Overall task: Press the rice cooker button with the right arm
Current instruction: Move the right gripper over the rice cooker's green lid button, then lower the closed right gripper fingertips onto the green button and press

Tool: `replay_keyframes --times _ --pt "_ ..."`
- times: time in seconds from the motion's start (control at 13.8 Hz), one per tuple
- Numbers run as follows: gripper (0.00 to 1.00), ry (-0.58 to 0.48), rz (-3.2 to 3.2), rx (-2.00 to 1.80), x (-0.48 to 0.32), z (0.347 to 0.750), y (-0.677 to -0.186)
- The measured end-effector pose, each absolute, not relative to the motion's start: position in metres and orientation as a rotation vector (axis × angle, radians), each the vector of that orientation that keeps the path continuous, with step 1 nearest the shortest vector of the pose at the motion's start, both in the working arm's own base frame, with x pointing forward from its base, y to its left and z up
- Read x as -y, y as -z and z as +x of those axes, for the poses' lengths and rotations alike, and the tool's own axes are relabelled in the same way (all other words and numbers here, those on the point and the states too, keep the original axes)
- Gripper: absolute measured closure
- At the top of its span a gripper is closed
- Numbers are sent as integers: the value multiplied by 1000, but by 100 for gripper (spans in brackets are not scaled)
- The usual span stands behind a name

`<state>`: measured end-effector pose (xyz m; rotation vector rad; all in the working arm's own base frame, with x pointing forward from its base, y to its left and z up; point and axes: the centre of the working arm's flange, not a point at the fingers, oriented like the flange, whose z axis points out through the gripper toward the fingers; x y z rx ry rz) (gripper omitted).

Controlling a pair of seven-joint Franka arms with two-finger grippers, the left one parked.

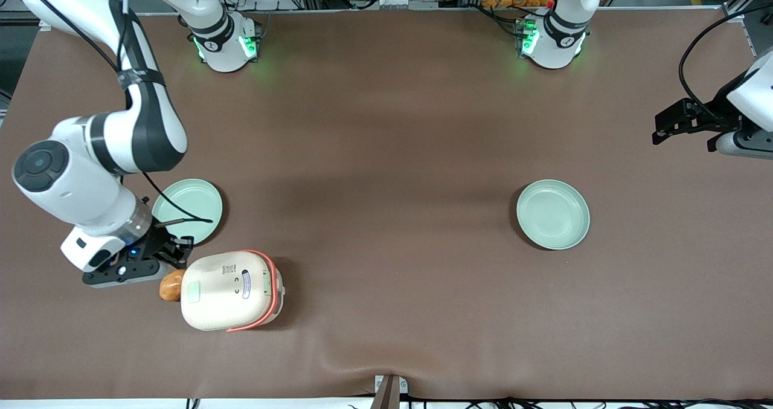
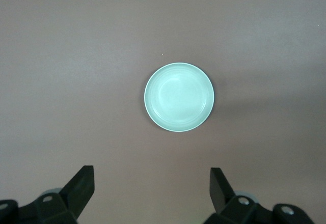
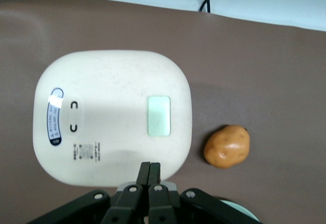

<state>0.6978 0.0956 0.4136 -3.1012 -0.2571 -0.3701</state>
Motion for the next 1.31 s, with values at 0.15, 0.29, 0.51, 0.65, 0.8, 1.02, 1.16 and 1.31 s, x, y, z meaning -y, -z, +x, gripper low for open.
replay_keyframes --times 0.15,0.29,0.51,0.65,0.8,1.02,1.16,1.31 --pt "99 414 -3094 298 -99 703 -405" --pt "99 430 -3092 314 -99 706 -396" --pt "99 434 -3092 317 -99 710 -383" --pt "99 447 -3090 317 -99 712 -377" --pt "99 459 -3090 315 -98 714 -374" --pt "99 473 -3093 321 -97 715 -373" --pt "99 492 -3098 336 -97 716 -373" --pt "99 506 -3101 344 -97 717 -373"
